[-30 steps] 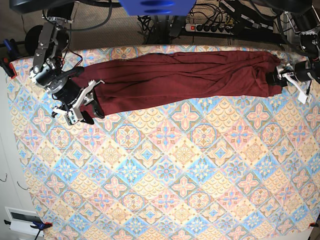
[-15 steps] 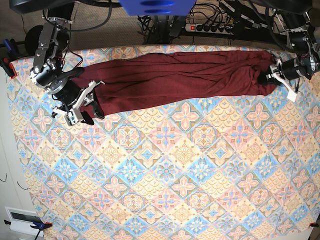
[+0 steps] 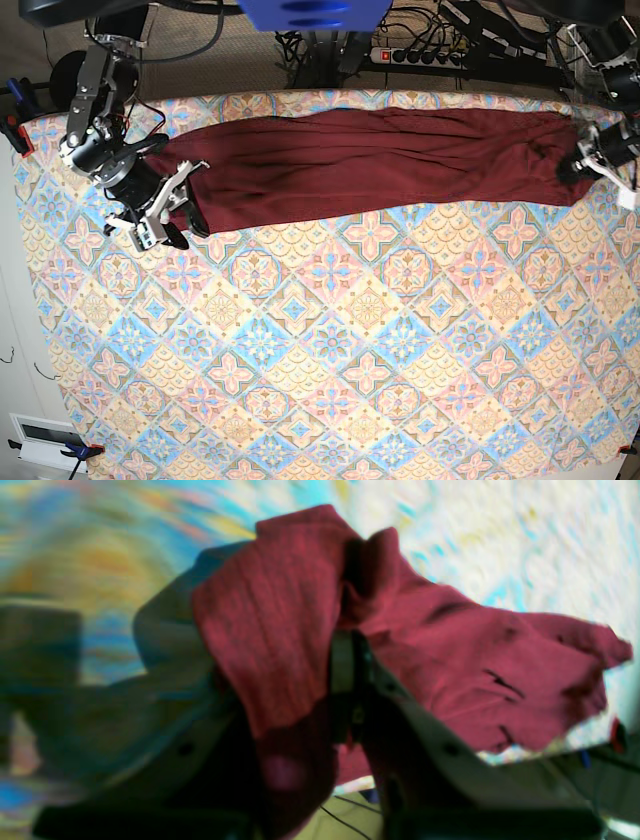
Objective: Layout the t-shirt on the table in an organized manner, then fold the t-shirt properly
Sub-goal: 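Fold the strip end with the left gripper toward the right gripper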
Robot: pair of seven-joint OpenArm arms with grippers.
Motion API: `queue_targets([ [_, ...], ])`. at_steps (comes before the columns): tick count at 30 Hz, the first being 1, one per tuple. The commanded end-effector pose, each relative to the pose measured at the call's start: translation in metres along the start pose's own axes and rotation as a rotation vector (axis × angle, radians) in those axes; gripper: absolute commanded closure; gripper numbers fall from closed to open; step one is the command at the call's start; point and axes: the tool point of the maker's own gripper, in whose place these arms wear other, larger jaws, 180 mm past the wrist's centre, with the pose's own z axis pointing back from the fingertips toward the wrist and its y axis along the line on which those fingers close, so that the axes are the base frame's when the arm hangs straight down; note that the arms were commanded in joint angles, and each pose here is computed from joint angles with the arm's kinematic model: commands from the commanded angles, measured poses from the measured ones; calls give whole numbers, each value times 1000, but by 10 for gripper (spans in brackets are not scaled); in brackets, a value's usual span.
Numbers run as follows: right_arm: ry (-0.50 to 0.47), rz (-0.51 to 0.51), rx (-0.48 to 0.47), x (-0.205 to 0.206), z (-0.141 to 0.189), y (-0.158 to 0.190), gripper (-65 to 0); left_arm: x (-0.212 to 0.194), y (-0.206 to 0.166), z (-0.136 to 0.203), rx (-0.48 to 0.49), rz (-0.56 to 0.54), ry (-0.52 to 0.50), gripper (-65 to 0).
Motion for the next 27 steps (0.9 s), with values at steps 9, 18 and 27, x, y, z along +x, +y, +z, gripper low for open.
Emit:
queue_targets([
  [9,-51,16,-2,15,3,-3,-221,84,17,43,143,-97,-172,0],
  [18,-48,15,-1,14,3,-2,-221,65,-42,12,42,-238,-118,0],
  [27,-43,23,-9,13,3,-4,-221,16,-100,-4,-53,-289,-136,0],
])
